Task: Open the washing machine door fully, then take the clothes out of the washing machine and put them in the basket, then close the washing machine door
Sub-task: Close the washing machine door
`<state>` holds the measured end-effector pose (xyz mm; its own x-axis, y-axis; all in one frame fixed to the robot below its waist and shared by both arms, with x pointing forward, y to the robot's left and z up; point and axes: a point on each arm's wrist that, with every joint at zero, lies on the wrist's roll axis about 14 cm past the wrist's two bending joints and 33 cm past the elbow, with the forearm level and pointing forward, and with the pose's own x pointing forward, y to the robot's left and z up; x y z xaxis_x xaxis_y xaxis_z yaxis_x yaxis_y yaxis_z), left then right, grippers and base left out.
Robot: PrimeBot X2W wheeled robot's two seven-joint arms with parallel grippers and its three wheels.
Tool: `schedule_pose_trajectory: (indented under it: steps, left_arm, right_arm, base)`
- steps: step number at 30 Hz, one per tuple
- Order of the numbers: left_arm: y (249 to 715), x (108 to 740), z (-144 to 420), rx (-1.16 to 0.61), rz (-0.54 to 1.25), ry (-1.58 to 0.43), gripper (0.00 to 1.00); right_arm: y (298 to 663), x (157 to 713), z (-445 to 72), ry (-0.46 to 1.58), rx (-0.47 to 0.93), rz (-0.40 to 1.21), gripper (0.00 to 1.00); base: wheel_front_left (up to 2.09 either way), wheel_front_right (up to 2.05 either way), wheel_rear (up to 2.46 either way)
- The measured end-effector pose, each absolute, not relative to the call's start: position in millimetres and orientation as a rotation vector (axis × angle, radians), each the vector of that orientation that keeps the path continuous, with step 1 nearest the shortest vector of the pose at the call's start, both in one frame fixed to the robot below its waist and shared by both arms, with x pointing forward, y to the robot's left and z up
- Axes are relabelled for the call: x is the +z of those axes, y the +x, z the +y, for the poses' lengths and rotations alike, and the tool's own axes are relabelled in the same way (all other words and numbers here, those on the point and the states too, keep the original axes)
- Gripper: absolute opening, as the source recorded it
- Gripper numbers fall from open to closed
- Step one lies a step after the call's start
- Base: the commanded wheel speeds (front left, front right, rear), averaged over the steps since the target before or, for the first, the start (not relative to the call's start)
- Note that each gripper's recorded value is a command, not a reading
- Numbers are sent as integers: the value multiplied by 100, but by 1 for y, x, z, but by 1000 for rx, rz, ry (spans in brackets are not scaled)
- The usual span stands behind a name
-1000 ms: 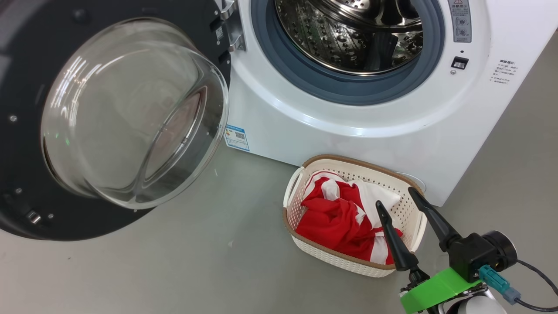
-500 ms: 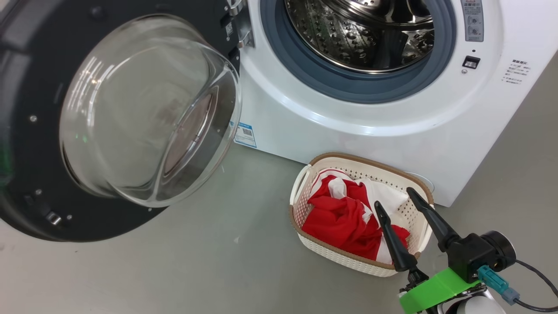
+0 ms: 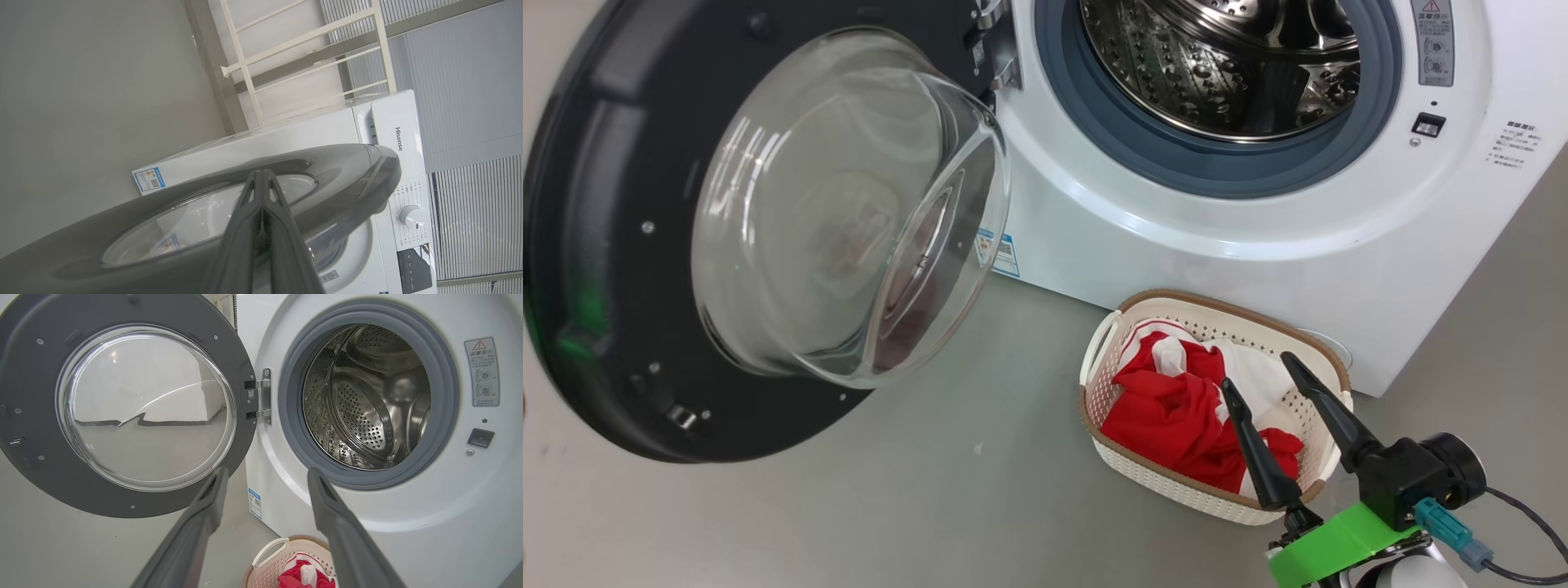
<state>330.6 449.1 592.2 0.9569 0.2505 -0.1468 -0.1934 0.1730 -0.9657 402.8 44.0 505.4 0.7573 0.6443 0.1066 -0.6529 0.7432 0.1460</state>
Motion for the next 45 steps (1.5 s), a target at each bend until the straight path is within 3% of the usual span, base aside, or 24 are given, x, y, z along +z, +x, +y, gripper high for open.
schedule_pose_trajectory:
  steps: [29,45]
  left_arm:
    - [310,597,378,83,-50,-1475,0]
    - [329,607,336,-31,-7,-1475,0]
  right_arm:
    - [386,517,47,181,717,-64,100]
    - [389,513,33,199,675,-52,100]
  base:
    - [0,0,0]
    - [0,0,0]
